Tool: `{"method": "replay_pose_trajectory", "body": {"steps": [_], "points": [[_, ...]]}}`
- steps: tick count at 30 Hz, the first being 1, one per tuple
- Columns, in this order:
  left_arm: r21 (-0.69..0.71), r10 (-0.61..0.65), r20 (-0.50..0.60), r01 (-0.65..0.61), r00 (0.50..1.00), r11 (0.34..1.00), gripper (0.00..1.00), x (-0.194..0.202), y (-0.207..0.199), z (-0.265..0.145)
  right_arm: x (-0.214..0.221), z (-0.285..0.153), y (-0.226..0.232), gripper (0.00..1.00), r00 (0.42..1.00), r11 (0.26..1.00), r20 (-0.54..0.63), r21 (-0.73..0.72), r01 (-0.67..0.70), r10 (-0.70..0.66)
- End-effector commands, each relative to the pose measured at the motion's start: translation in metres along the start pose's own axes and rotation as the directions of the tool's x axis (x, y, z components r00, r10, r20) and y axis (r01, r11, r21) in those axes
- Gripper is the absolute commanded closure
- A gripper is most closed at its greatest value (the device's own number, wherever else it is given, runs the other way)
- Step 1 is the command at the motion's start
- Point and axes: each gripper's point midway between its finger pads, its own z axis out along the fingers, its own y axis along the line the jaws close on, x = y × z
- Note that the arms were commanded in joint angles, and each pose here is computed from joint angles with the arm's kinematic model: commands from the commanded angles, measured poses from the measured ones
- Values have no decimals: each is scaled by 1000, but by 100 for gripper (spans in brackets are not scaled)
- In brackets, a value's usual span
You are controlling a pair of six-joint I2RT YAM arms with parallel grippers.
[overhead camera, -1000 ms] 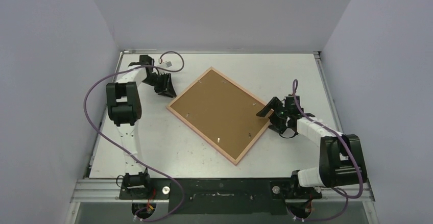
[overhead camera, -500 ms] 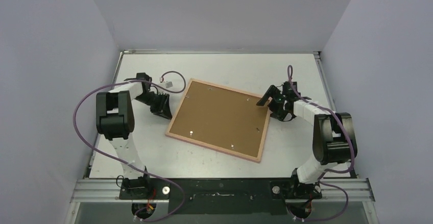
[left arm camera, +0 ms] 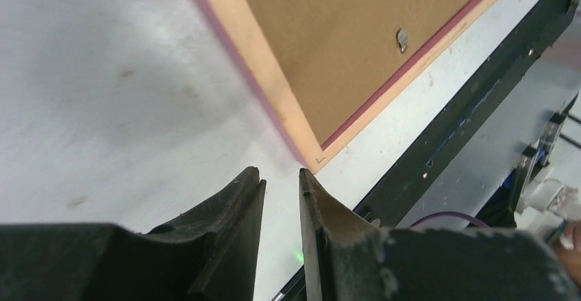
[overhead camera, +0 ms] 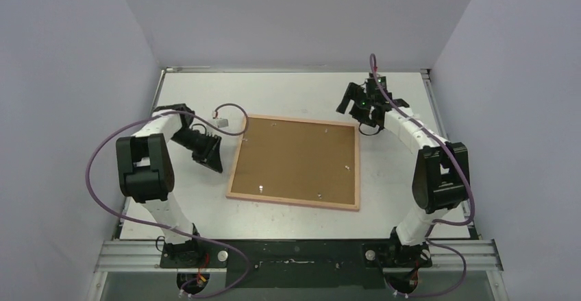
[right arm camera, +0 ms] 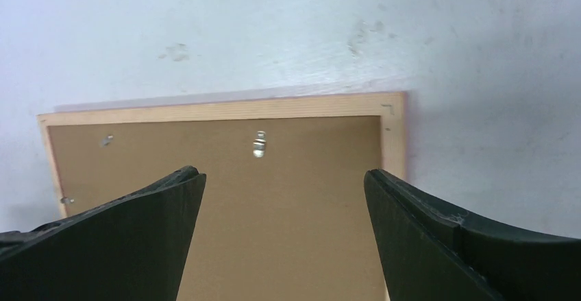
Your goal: Put the photo into the frame
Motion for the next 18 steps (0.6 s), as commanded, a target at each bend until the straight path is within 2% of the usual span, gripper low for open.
{"method": "replay_pose_trajectory", "body": {"steps": [1,4,8,11,13,18], "points": [[-20,-4,173,7,985,1000,75,-44,12,-41,-26,-35,72,10,982,986,151,-103,130,-114],[8,-113,245,114,963,993,75,-66,24,-36,3,-17,134,9,980,946,74,-258,198,-185],[87,-277,314,263,908,961,75,-84,36,-22,51,6,208,5,936,872,24,-357,336,-351],[106,-302,334,282,893,953,75,-92,36,-14,82,18,254,2,911,823,20,-420,382,-413],[120,-300,337,276,892,954,75,-94,33,-9,93,26,277,4,904,800,22,-455,390,-428],[145,-307,337,274,890,951,75,-97,33,7,111,33,301,4,905,774,25,-508,378,-426]]}}
